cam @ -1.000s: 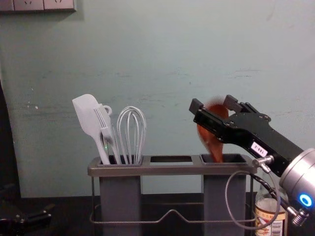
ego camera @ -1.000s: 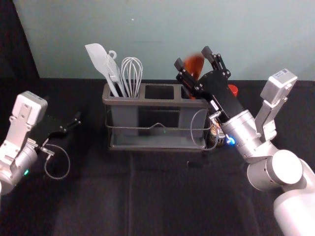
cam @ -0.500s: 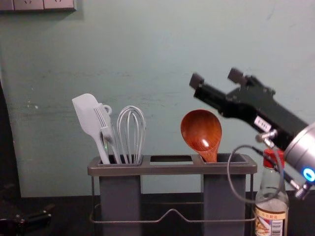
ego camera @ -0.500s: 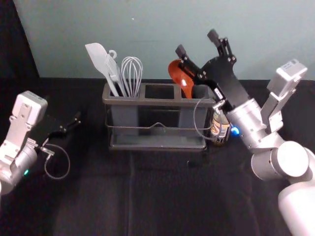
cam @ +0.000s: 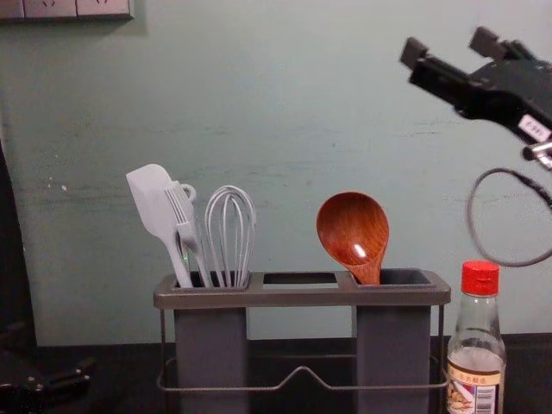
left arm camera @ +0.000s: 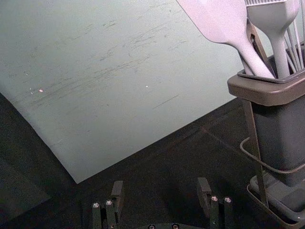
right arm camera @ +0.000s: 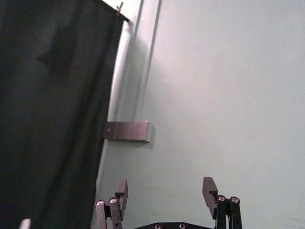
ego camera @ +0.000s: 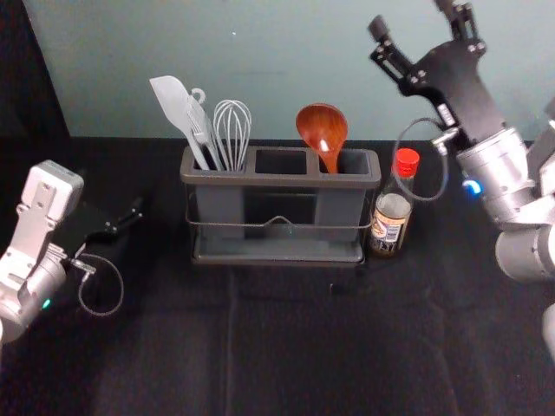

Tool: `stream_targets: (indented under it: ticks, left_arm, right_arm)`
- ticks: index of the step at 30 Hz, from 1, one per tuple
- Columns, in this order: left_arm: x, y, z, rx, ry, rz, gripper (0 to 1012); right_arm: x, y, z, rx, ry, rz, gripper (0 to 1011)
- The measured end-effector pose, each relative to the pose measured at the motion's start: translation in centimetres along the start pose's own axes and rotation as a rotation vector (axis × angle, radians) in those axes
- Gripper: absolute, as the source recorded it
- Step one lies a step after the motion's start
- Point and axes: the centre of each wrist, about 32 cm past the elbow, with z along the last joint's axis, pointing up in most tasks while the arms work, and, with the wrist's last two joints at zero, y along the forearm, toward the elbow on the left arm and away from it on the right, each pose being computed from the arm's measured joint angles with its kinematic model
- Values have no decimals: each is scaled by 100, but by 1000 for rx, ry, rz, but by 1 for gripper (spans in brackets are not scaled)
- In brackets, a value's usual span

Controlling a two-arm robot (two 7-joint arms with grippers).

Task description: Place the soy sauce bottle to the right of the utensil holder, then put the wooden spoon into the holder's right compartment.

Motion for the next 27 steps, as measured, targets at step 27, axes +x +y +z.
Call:
stream_targets:
  ticks: [27]
  left_arm:
    - [0,0,0,0,0,0,1000]
  right_arm:
    - [475,-760,98,-280,-134,-180,1003]
